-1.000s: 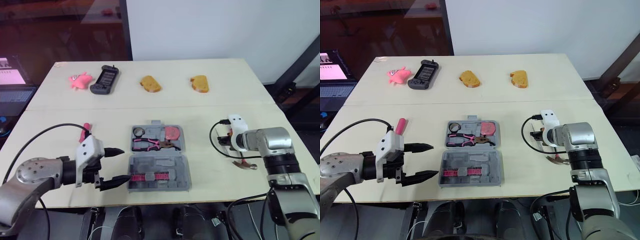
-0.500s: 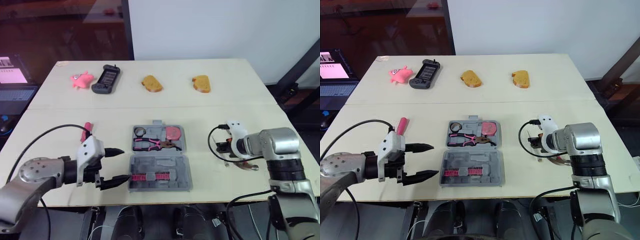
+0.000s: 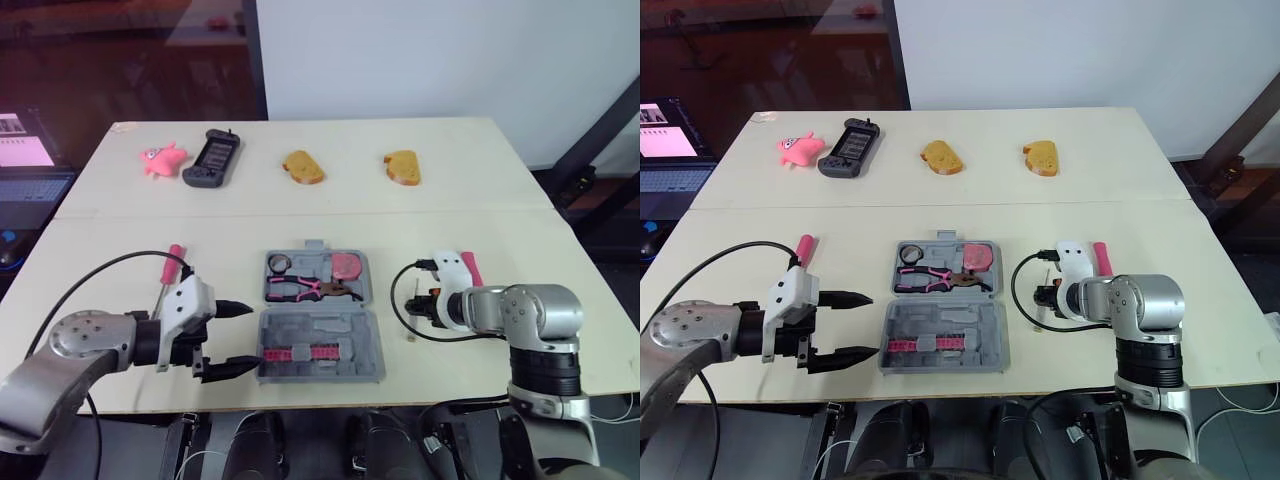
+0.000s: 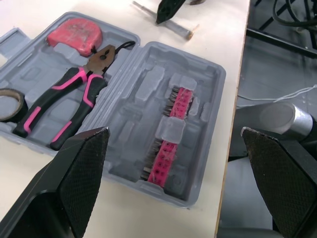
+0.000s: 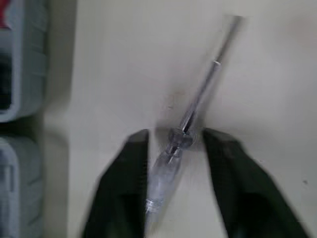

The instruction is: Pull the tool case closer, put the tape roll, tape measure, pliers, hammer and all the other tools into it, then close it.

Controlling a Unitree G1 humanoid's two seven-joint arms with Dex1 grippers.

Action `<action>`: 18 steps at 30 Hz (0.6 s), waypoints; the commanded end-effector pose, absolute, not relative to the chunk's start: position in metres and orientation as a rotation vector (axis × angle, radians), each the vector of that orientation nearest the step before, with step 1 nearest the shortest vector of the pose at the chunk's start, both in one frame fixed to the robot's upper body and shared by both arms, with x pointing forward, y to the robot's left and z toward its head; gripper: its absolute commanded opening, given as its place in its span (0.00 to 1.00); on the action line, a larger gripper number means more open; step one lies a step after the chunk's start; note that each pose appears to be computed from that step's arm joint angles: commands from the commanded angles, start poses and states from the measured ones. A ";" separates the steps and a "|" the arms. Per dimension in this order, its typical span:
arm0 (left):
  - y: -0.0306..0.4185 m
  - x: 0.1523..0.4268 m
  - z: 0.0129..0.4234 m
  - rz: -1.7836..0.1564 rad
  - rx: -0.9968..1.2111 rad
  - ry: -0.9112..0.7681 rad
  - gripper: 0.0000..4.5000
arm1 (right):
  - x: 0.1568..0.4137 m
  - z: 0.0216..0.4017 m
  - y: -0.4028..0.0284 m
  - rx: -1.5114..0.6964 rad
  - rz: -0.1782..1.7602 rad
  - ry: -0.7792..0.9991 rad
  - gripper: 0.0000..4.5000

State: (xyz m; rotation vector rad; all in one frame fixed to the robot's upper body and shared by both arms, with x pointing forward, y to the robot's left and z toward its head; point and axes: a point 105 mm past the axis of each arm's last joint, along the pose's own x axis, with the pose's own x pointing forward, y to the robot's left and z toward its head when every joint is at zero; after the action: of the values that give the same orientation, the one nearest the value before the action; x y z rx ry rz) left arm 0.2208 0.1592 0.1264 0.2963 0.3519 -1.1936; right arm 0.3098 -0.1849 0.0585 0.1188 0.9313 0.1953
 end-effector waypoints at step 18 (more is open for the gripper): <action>0.178 0.233 0.158 -1.118 0.351 0.142 1.00 | 0.334 0.206 -0.182 -0.494 0.664 0.462 0.99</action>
State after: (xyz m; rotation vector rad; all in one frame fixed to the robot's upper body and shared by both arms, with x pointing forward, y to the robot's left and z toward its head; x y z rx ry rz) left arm 0.2300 0.1742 0.1462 0.3174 0.2175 -1.1449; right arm 0.3404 -0.2058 0.1900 -0.3473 0.5665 0.4858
